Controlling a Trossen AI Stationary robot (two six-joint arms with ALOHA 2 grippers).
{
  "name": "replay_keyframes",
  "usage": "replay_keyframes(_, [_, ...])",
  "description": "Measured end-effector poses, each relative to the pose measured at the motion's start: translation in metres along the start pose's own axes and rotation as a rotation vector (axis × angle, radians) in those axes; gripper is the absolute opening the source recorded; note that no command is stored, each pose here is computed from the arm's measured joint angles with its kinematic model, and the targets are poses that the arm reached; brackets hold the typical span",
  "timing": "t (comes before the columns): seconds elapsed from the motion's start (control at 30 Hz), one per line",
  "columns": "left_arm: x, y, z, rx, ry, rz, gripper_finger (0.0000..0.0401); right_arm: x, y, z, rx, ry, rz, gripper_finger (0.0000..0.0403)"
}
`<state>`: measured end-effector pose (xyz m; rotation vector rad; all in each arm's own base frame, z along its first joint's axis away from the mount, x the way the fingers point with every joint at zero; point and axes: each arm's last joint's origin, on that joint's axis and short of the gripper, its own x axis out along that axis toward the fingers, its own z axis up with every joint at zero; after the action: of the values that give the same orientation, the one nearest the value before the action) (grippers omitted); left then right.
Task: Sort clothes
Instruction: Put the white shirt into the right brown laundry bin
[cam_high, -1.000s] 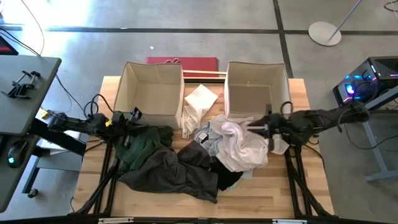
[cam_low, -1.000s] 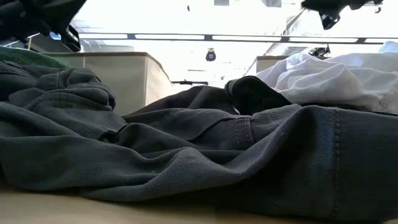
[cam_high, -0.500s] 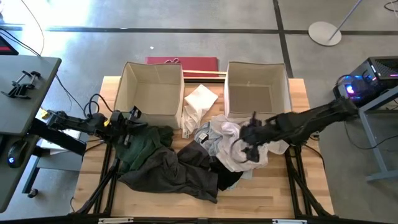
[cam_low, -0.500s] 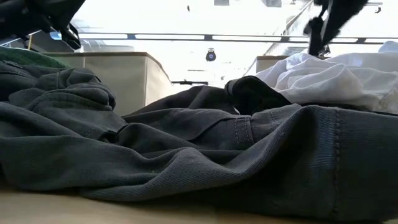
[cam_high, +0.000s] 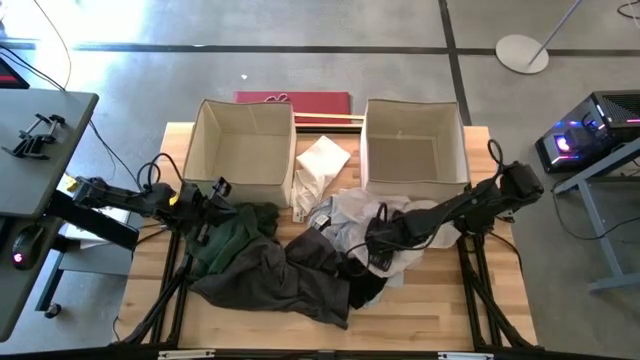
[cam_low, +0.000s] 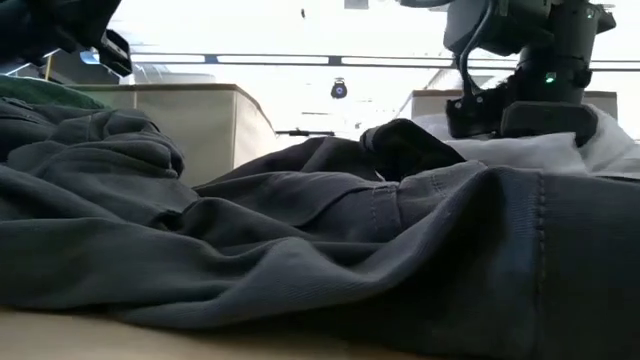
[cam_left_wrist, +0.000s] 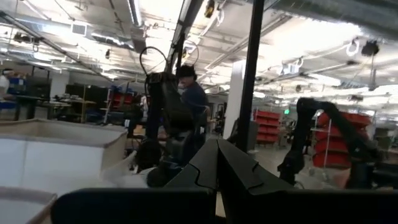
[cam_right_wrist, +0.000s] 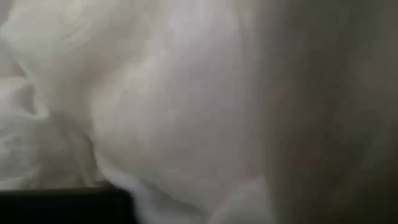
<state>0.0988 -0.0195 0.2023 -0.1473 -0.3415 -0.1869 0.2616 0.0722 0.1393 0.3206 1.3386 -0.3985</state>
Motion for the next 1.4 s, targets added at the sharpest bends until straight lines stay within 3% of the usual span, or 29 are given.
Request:
replay_keyframes(0.13, [0.001,0.0,0.001,0.039,-0.018,0.001,0.0,-0.012,0.005,0.0,-0.046,-0.06,-0.081,0.0051])
replay_keyframes(0.2, [0.001,0.0,0.002,0.036,-0.025,-0.003,0.0,-0.029,0.008,0.001,-0.07,-0.085,-0.105,0.002])
replay_keyframes(0.4, [0.001,-0.002,0.001,0.006,-0.007,-0.072,0.0,-0.122,0.017,0.013,-0.073,-0.243,-0.097,0.0046])
replay_keyframes(0.57, [0.002,-0.002,0.001,0.03,-0.005,-0.072,0.0,-0.204,0.018,0.013,-0.054,-0.387,-0.055,0.003])
replay_keyframes(0.7, [0.002,-0.002,0.0,0.033,-0.002,-0.077,0.0,-0.265,0.016,0.017,-0.069,-0.62,-0.082,0.0024])
replay_keyframes(0.8, [0.002,-0.003,0.002,0.077,-0.02,-0.078,0.0,-0.309,0.009,0.022,-0.038,-0.879,-0.182,0.0026])
replay_keyframes(0.93, [0.002,-0.003,0.002,0.121,-0.025,-0.078,0.0,-0.366,-0.004,0.026,-0.027,-1.148,-0.463,0.0028])
replay_keyframes(1.1, [0.002,-0.003,0.002,0.124,-0.024,-0.078,0.0,-0.426,-0.035,0.026,0.03,-1.182,-0.729,0.0028])
replay_keyframes(1.27, [0.002,-0.002,-0.001,0.134,0.005,-0.078,0.0,-0.456,-0.065,0.017,0.08,-1.189,-0.736,0.0029])
replay_keyframes(1.4, [0.002,-0.002,-0.001,0.144,0.002,-0.078,0.0,-0.456,-0.085,0.011,0.155,-1.183,-0.759,0.0028])
